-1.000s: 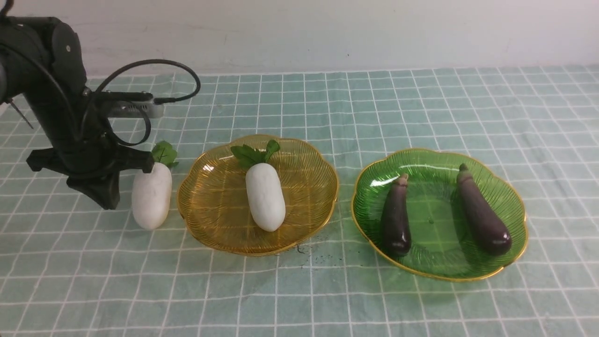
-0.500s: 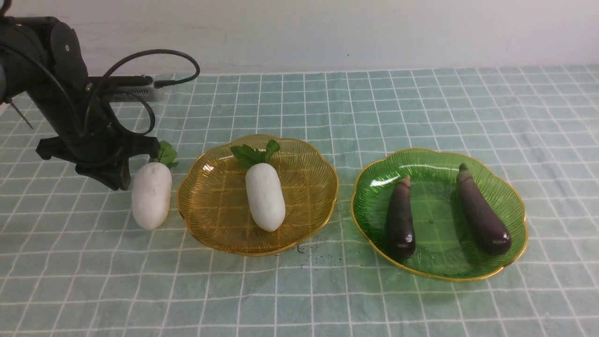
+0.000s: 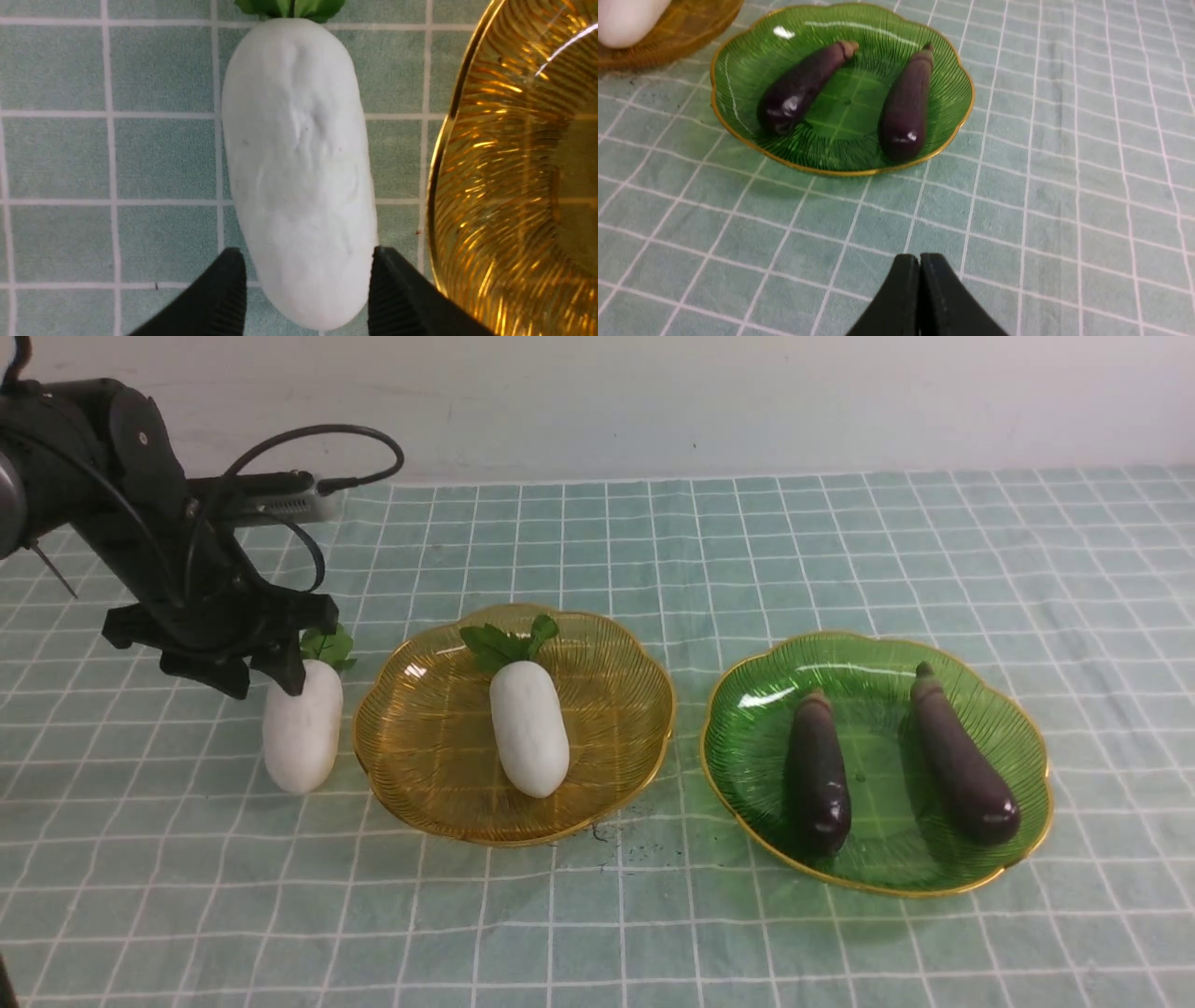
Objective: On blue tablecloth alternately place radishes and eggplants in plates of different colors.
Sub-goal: 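Pick up the white radish and place it in the left plate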
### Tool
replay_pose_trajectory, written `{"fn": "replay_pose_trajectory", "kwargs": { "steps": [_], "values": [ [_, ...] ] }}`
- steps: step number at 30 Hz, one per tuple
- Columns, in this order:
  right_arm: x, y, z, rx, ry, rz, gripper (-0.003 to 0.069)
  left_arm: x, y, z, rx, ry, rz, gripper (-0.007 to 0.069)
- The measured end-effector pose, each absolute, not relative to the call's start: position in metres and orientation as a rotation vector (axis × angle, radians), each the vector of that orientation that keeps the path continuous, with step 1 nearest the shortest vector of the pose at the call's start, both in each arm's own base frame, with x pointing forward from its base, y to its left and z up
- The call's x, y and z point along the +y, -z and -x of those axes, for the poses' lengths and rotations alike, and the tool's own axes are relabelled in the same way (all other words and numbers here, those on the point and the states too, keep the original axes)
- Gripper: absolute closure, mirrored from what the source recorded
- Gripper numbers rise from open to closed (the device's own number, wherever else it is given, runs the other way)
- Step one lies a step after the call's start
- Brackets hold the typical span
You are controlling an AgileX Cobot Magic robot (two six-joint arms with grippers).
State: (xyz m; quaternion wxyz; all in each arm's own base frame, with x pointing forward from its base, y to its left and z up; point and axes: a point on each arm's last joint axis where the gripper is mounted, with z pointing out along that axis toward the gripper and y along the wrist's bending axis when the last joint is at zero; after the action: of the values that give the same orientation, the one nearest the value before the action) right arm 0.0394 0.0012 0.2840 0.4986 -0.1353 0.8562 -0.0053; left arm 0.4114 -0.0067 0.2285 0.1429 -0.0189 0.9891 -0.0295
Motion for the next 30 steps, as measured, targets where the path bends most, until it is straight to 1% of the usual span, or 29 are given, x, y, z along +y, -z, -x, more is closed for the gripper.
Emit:
{"fn": "replay_pose_trajectory", "kwargs": {
  "steps": [2, 6, 11, 13, 16, 17, 18, 19, 21, 24, 27, 30],
  "values": [
    [0.002, -0.28, -0.04, 2.084, 0.007, 0.322, 0.0673, -0.007, -0.218, -0.414, 2.874, 0.085, 0.056, 0.0293],
    [0.002, -0.281, -0.042, 2.066, -0.011, 0.298, 0.0673, -0.007, -0.198, -0.419, 2.92, 0.084, 0.059, 0.0293],
    [0.002, -0.281, -0.042, 2.065, -0.007, 0.298, 0.0673, -0.008, -0.195, -0.42, 2.926, 0.098, 0.067, 0.0297],
    [0.002, -0.281, -0.042, 2.064, -0.003, 0.299, 0.0673, -0.008, -0.195, -0.42, 2.933, 0.1, 0.067, 0.032],
    [0.001, -0.281, -0.042, 2.063, 0.008, 0.301, 0.0673, -0.008, -0.196, -0.419, 2.951, 0.101, 0.066, 0.0417],
    [0.001, -0.281, -0.042, 2.062, 0.015, 0.302, 0.0673, -0.007, -0.197, -0.418, 2.96, 0.094, 0.06, 0.0494],
    [0.001, -0.281, -0.042, 2.062, 0.016, 0.302, 0.0673, -0.007, -0.198, -0.418, 2.964, 0.086, 0.053, 0.0552],
    [0.001, -0.281, -0.042, 2.062, 0.016, 0.302, 0.0673, -0.006, -0.2, -0.417, 2.964, 0.079, 0.046, 0.0584],
    [0.001, -0.281, -0.042, 2.062, 0.016, 0.302, 0.0673, -0.006, -0.202, -0.414, 2.987, 0.066, 0.039, 0.0617],
    [0.001, -0.281, -0.042, 2.062, 0.016, 0.302, 0.0673, -0.004, -0.208, -0.408, 3.012, 0.045, 0.023, 0.0629],
    [0.001, -0.281, -0.042, 2.059, 0.015, 0.302, 0.0673, -0.003, -0.227, -0.399, 3.002, 0.025, 0.013, 0.0633],
    [0.001, -0.281, -0.042, 2.06, 0.011, 0.294, 0.0673, -0.003, -0.267, -0.384, 2.922, 0.025, 0.011, 0.0633]
  ]
}}
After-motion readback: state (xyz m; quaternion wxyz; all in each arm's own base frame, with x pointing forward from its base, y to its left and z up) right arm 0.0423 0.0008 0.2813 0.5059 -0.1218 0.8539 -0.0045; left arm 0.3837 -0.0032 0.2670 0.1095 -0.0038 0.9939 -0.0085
